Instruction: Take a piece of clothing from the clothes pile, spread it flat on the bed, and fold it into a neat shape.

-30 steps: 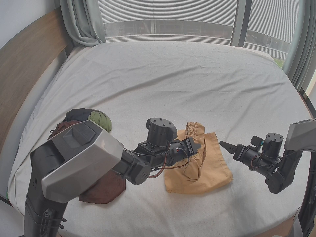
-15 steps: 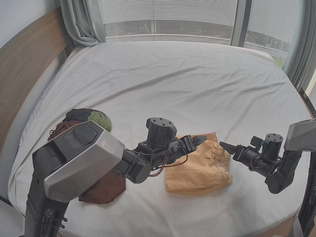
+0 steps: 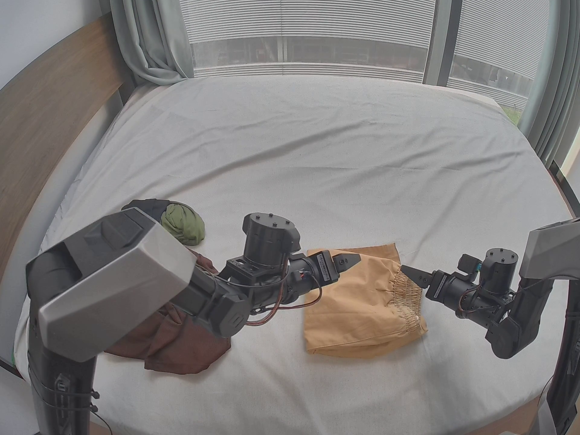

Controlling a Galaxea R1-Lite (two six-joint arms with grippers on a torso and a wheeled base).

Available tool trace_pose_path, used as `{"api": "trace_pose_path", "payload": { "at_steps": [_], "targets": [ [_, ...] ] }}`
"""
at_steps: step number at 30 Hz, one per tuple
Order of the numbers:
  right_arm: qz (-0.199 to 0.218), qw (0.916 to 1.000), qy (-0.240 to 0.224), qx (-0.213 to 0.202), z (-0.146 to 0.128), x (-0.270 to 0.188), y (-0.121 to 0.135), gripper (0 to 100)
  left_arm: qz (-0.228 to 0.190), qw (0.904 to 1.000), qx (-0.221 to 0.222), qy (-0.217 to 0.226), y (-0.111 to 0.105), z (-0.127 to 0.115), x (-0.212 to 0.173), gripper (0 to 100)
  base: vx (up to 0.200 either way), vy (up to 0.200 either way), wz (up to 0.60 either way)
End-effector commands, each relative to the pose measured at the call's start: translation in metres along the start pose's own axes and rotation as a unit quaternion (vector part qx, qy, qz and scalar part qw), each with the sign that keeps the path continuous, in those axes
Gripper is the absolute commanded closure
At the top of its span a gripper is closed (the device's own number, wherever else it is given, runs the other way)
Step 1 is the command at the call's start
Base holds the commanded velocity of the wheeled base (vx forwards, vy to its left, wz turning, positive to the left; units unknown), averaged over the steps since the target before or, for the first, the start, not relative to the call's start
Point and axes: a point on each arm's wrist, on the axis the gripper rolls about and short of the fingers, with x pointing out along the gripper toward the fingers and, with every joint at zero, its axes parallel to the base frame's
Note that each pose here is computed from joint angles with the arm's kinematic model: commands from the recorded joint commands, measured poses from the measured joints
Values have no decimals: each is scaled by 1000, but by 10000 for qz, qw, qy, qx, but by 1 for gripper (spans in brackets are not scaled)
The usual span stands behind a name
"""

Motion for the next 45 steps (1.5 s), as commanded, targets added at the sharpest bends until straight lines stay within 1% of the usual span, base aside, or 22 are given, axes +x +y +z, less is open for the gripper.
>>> {"api": "trace_pose_path", "payload": {
  "at_steps": [1, 5, 6, 7, 8, 14, 16, 17, 19, 21, 25, 29, 32, 34, 35, 36, 38, 42, 45],
  "targets": [
    [25, 10000, 51, -12, -2, -2, 3, 0, 87, 9998, 45, -172, 2, 16, -30, 0, 0, 0, 0],
    [25, 9999, 124, -27, -6, -4, 5, 0, 263, 9992, 172, -262, 12, 24, -50, 0, 0, 0, 0],
    [25, 9999, 124, -27, -6, -4, 5, 0, 263, 9992, 172, -262, 12, 24, -50, 0, 0, 0, 0],
    [41, 9998, 198, -39, -10, -5, 8, 0, 377, 9985, 261, -299, 19, 26, -61, 0, 0, 0, 0],
    [47, 9998, 202, -41, -10, -5, 8, 0, 387, 9985, 264, -298, 20, 26, -62, 0, 0, 0, 0],
    [-5, 9996, 293, -41, -14, -8, 7, 0, 581, 9963, 450, -433, 36, 29, -94, 0, 0, 0, 0],
    [-33, 9994, 345, -49, -15, -9, 7, 0, 767, 9936, 723, -402, 47, 27, -111, 0, 0, 0, 0],
    [-37, 9994, 351, -63, -15, -9, 7, 0, 786, 9933, 755, -395, 49, 26, -113, 0, 0, 0, 0],
    [-73, 9989, 413, -195, -18, -9, 4, 0, 843, 9904, 1027, -389, 61, 26, -129, 0, 0, 0, 0],
    [-99, 9987, 448, -228, -20, -10, 3, 0, 833, 9898, 1080, -405, 65, 27, -136, 0, 0, 0, 0],
    [-157, 9984, 498, -230, -22, -11, 0, 0, 892, 9887, 1131, -415, 82, 26, -169, 0, 0, 0, 0],
    [-223, 9977, 606, -195, -27, -10, -3, 0, 1026, 9850, 1348, -329, 100, 23, -197, 0, 0, 0, 0],
    [-305, 9968, 728, -152, -33, -8, -9, 0, 1050, 9837, 1423, -320, 108, 22, -214, 0, 0, 0, 0],
    [-390, 9959, 813, -116, -37, -7, -14, 0, 982, 9841, 1426, -395, 113, 24, -231, 0, 0, 0, 0],
    [-390, 9959, 813, -116, -37, -7, -14, 0, 982, 9841, 1426, -395, 113, 24, -231, 0, 0, 0, 0],
    [-459, 9950, 882, -79, -42, -5, -19, 0, 863, 9853, 1406, -438, 115, 25, -243, 0, 0, 0, 0],
    [-531, 9940, 957, -40, -46, -4, -24, 0, 792, 9870, 1332, -419, 119, 22, -252, 0, 0, 0, 0],
    [-688, 9921, 1045, 38, -52, -3, -36, 0, 774, 9883, 1242, -438, 126, 21, -260, 0, 0, 0, 0],
    [-729, 9910, 1122, 62, -56, -3, -38, 0, 705, 9885, 1253, -467, 126, 21, -262, 0, 0, 0, 0]
  ]
}}
